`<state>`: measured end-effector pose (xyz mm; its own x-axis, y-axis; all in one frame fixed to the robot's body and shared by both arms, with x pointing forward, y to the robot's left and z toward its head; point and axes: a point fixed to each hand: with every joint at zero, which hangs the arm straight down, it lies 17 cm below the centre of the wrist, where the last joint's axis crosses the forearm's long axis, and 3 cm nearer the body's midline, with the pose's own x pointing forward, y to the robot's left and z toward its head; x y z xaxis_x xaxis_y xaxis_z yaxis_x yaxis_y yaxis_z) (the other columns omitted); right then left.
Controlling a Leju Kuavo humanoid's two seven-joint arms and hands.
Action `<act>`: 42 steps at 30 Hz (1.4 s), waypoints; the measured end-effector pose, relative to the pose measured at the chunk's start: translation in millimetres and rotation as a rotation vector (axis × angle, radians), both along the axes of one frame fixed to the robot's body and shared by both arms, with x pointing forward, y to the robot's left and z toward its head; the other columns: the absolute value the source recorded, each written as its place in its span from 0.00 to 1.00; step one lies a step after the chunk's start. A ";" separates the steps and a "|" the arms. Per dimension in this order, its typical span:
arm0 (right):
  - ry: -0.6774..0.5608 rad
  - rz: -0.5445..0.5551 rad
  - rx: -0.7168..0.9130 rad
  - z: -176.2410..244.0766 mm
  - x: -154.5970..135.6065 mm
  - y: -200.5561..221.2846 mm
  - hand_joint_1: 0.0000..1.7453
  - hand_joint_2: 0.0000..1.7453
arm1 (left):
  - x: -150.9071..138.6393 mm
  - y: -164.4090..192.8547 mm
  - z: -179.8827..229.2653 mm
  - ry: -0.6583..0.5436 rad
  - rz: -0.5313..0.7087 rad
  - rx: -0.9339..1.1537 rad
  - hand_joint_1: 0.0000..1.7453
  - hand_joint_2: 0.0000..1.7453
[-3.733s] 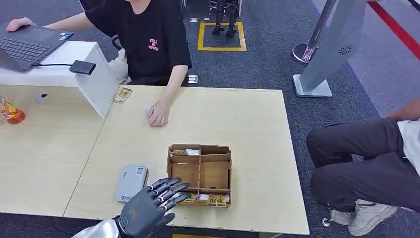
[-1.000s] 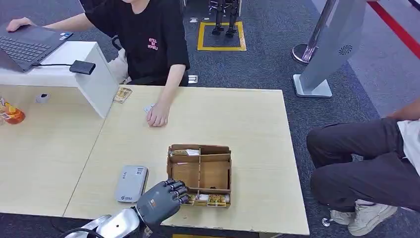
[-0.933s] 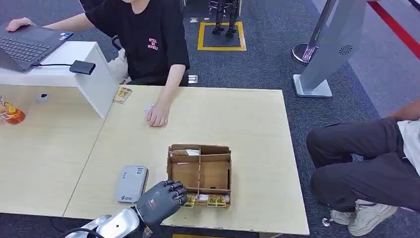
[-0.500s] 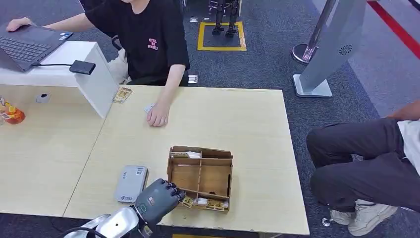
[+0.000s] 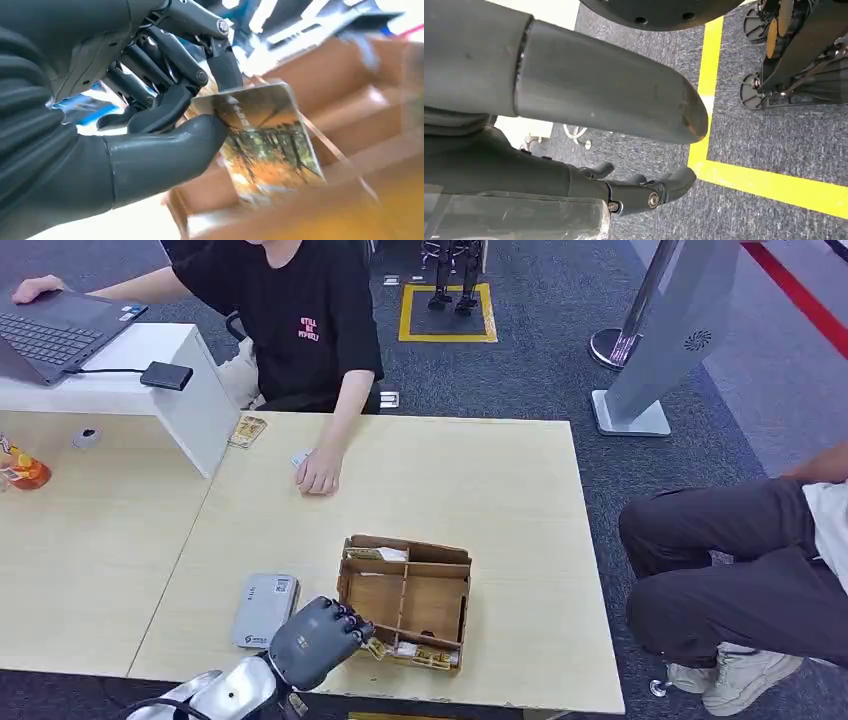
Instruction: Pass the card to the sensor for recognition and then transmit it.
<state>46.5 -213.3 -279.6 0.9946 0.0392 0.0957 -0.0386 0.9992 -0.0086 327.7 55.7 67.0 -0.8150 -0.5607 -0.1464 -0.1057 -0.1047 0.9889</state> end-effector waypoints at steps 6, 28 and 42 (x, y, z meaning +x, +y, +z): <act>0.002 -0.006 -0.007 -0.3 -1.2 -1.6 0.00 0.00 | 17.8 4.3 73.4 -0.188 0.048 -0.231 1.00 1.00; -0.002 0.026 -0.011 -0.2 -2.4 2.3 0.00 0.00 | 52.4 31.3 173.9 -0.284 0.200 -0.639 1.00 1.00; -0.008 0.087 -0.008 0.4 -0.4 6.8 0.00 0.00 | 127.5 59.5 182.5 -0.074 0.385 -0.871 1.00 1.00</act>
